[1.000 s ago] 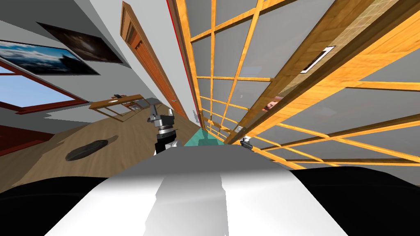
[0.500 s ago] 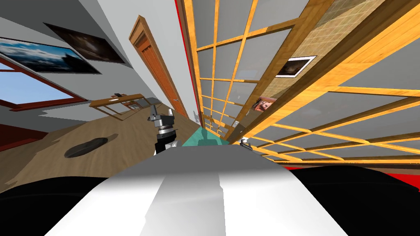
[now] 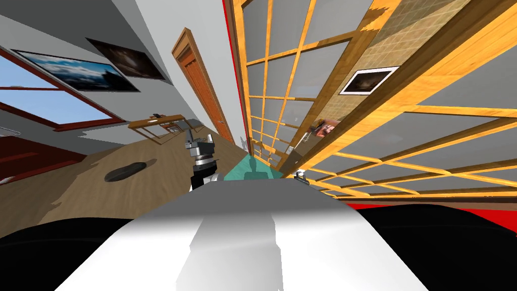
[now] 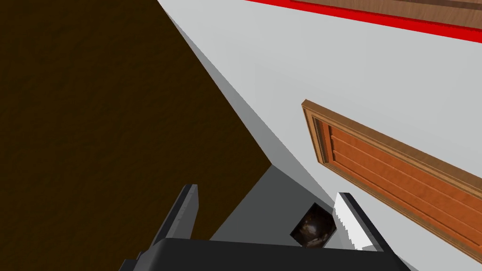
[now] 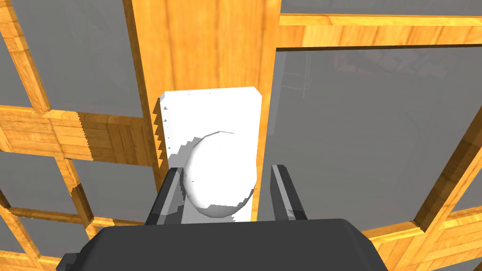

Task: Pull the door open

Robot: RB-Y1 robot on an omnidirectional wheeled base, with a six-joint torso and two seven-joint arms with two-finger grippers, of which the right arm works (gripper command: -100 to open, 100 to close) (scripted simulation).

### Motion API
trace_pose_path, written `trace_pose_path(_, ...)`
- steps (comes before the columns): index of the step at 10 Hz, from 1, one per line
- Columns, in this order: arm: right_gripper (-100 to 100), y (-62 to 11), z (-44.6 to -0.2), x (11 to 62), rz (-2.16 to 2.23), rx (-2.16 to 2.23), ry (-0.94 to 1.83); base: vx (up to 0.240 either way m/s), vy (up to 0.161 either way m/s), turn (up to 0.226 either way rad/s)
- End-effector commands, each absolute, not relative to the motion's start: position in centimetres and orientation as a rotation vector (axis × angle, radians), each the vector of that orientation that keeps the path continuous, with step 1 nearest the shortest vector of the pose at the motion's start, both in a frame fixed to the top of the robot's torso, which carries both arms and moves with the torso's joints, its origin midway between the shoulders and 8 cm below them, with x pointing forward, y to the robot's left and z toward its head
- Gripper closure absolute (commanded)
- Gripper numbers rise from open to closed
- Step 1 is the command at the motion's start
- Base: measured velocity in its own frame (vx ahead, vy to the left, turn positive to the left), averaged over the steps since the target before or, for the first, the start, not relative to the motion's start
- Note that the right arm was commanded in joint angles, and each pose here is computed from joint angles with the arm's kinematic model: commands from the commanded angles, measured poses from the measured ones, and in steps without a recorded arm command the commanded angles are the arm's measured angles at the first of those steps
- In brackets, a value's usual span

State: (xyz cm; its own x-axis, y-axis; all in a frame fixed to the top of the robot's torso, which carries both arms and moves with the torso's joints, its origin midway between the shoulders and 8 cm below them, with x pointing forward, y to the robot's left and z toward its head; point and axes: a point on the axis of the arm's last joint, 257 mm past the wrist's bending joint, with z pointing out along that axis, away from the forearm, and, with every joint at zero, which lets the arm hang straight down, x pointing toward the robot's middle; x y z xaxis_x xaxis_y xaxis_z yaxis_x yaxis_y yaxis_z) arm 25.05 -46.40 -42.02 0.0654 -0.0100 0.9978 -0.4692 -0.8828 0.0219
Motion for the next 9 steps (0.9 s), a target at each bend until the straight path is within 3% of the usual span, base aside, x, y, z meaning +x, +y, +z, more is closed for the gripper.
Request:
trace_pose_path(1,100,-45.9,-41.2,26.2,1.932,2.020,-0.427,-0.178,-0.067,0.234)
trace_pose_path(5,100,-43.8,-40.7,27.3,2.001,2.057,-0.367,-0.067,-0.050,0.136)
trace_pose_path(9,100,-42.8,-40.2,26.9,2.057,2.080,-0.296,-0.264,-0.009,0.126)
